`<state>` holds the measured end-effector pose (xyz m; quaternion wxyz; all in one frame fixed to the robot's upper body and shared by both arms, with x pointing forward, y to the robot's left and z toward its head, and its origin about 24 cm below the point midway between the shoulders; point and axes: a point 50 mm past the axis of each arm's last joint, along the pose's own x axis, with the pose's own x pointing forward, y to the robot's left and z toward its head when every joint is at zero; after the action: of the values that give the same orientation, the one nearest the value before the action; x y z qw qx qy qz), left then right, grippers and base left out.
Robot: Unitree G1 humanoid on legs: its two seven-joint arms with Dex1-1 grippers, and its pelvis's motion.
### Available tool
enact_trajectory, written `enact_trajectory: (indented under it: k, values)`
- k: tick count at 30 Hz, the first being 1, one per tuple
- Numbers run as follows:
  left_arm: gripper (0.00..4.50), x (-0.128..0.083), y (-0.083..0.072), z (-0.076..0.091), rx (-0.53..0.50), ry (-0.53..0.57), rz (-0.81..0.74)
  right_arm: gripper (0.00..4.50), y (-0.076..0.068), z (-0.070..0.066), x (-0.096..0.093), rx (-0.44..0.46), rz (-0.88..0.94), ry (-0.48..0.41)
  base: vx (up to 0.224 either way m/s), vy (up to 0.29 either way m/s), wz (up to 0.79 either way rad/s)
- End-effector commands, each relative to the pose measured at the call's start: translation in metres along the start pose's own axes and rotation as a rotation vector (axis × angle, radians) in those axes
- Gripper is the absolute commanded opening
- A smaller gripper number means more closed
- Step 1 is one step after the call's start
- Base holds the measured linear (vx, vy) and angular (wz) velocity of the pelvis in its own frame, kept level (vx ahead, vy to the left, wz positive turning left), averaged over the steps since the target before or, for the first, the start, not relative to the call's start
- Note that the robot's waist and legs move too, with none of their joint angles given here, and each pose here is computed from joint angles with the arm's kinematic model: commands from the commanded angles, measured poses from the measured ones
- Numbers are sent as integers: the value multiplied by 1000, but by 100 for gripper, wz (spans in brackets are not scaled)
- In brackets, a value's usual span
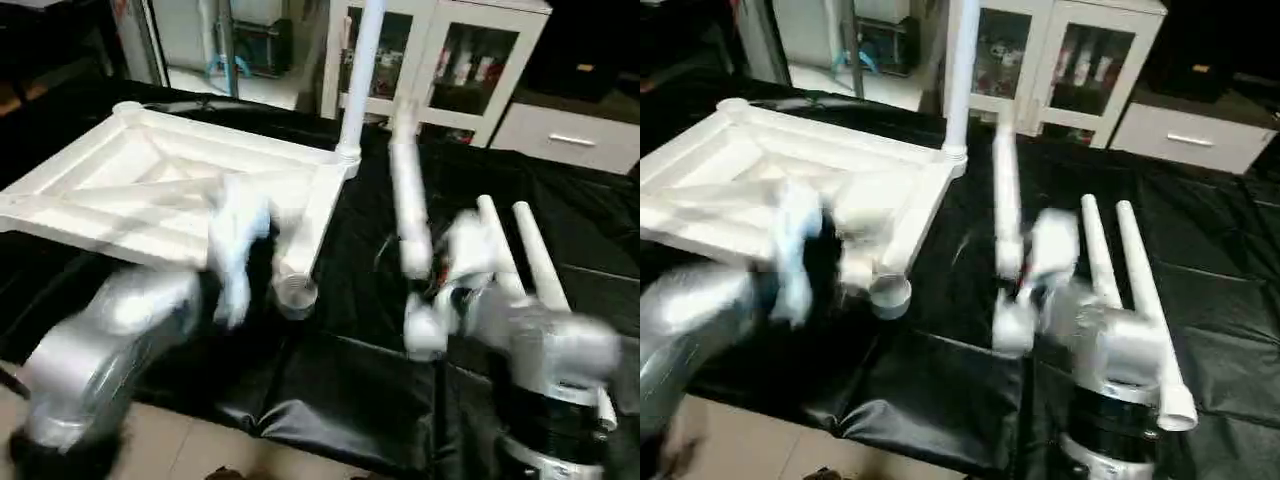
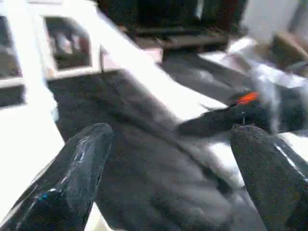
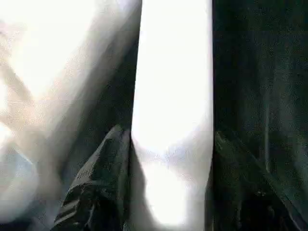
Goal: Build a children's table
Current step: Pick table leg
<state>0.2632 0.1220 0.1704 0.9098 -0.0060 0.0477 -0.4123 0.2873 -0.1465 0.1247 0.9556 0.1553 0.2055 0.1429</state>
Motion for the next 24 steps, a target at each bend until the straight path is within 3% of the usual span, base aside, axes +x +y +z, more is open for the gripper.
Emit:
enact_trajectory:
  k: [1, 3, 6, 8, 13, 15, 24]
  values:
    - [450, 4, 2, 8, -61, -45, 2, 185, 6, 13, -10, -25, 118, -98, 0, 0, 0]
    - [450, 5, 1, 10, -70, -53, -7, 185, 7, 14, -12, -30, 142, -112, 0, 0, 0]
    - [450, 19, -3, 26, -160, -118, -64, 185, 16, 24, -31, -41, 358, -255, 0, 0, 0]
    - [450, 23, -4, 31, -193, -144, -87, 185, 21, 25, -36, -44, 434, -289, 0, 0, 0]
    - [450, 33, -12, 45, -218, -188, -175, 185, 39, 24, -42, -49, 622, -298, 0, 0, 0]
    - [450, 39, -15, 52, -276, -200, -212, 185, 46, 23, -45, -72, 717, -291, 0, 0, 0]
    - [450, 41, -16, 72, -367, -298, -299, 184, 46, 24, -44, -116, 804, -255, 0, 0, 0]
